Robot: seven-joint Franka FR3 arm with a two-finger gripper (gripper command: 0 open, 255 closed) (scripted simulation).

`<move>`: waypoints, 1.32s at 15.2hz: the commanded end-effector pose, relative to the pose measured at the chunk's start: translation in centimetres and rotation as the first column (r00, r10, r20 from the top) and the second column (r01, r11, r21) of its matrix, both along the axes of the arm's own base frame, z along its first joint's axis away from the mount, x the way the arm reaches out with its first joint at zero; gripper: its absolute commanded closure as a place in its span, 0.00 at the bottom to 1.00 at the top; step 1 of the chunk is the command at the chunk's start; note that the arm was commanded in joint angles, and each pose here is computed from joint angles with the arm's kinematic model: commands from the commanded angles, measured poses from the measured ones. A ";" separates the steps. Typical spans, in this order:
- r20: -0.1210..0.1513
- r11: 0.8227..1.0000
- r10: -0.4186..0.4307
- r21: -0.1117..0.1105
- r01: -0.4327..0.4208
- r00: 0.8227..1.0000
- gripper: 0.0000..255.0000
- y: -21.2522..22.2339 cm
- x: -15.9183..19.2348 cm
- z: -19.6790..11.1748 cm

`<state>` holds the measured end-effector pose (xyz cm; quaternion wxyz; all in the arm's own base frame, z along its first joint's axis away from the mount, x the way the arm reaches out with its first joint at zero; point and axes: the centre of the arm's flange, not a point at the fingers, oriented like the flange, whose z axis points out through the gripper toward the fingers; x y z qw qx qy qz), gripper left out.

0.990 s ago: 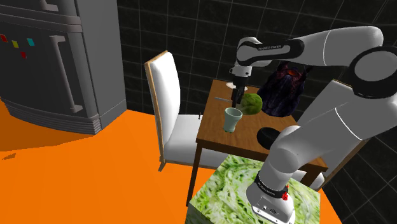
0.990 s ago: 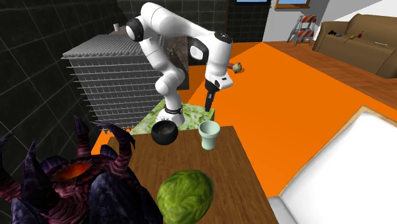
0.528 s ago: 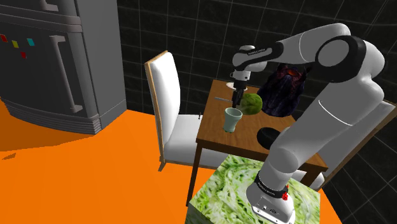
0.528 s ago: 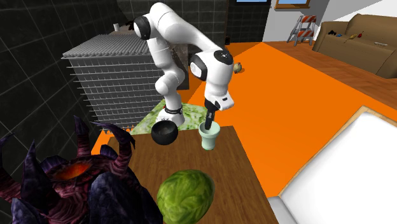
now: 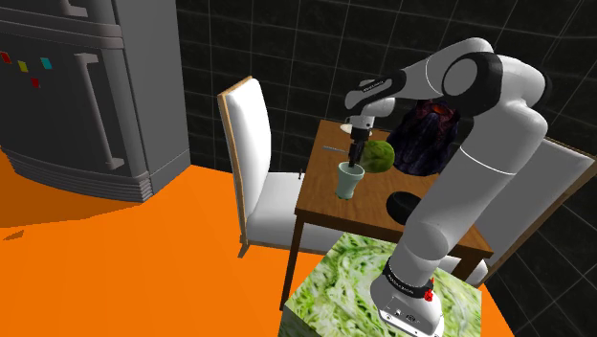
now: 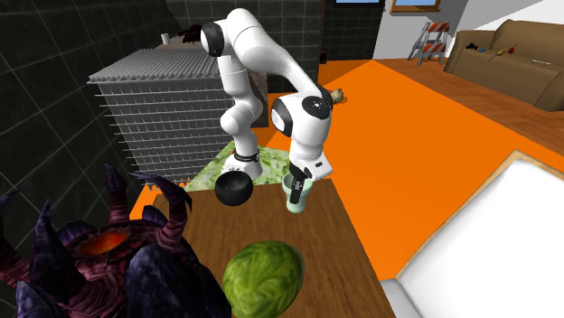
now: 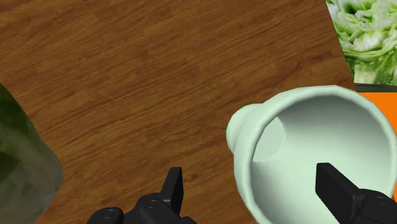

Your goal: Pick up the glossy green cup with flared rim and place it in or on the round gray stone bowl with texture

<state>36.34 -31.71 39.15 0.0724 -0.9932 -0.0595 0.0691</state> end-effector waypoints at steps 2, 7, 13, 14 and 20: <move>0.000 1.000 0.000 0.000 0.000 1.000 0.00 0.1 -0.2 -1.7; 0.000 1.000 0.000 0.000 0.000 1.000 0.00 0.2 -0.3 -2.5; 0.000 1.000 0.000 0.000 0.000 1.000 1.00 0.2 -0.3 -2.5; 0.000 1.000 0.000 0.000 0.000 1.000 1.00 0.2 -0.3 -2.5; 0.000 1.000 0.000 0.000 0.000 1.000 1.00 0.2 -0.3 -2.5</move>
